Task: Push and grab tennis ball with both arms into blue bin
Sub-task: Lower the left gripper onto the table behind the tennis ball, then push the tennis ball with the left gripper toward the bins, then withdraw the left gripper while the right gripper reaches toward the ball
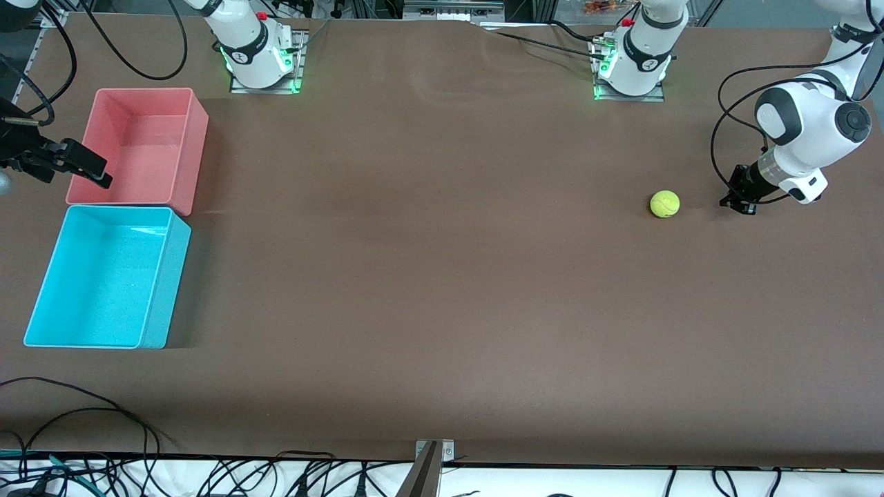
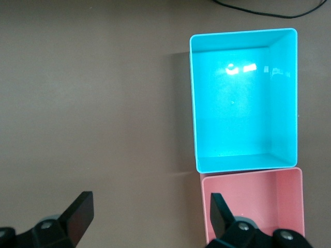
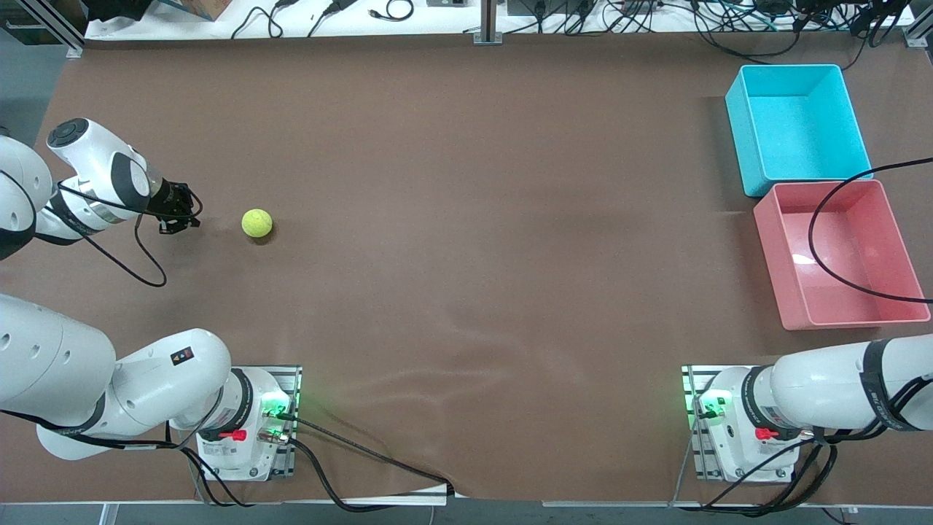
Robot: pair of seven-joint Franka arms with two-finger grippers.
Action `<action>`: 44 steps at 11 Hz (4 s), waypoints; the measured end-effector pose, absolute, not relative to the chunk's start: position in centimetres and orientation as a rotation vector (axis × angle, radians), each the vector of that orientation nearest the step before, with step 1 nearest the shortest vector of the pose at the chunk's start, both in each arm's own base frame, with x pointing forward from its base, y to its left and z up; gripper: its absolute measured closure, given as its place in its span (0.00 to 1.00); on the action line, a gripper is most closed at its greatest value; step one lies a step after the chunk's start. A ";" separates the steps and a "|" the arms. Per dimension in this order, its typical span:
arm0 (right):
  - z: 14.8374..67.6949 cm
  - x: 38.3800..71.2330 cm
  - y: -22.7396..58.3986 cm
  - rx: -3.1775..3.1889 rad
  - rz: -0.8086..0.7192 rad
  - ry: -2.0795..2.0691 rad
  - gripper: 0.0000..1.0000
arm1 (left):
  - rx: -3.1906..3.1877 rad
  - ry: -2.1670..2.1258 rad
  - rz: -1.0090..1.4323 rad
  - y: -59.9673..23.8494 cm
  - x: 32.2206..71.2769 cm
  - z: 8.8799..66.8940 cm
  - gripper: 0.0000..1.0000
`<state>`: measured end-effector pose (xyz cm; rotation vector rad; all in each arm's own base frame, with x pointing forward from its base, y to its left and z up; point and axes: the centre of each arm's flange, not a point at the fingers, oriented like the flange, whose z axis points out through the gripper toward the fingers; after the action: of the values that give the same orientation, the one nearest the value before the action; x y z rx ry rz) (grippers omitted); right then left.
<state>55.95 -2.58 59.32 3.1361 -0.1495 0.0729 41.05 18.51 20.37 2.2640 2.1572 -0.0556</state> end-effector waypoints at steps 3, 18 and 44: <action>59.3 55.9 -2.6 3.136 0.073 -0.150 0.00 | 2.252 2.154 -0.021 18.9 41.1 18.8 0.99; 59.3 55.9 -2.6 3.136 0.073 -0.151 0.00 | 2.074 2.366 -0.206 -8.9 45.2 23.5 0.99; 45.0 51.6 11.0 3.084 -0.319 0.151 0.00 | 3.127 0.294 0.089 3.0 57.5 59.0 0.00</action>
<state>51.61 11.02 44.95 3.0836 0.1509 -0.3190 57.54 3.04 58.97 3.1265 0.2937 0.0895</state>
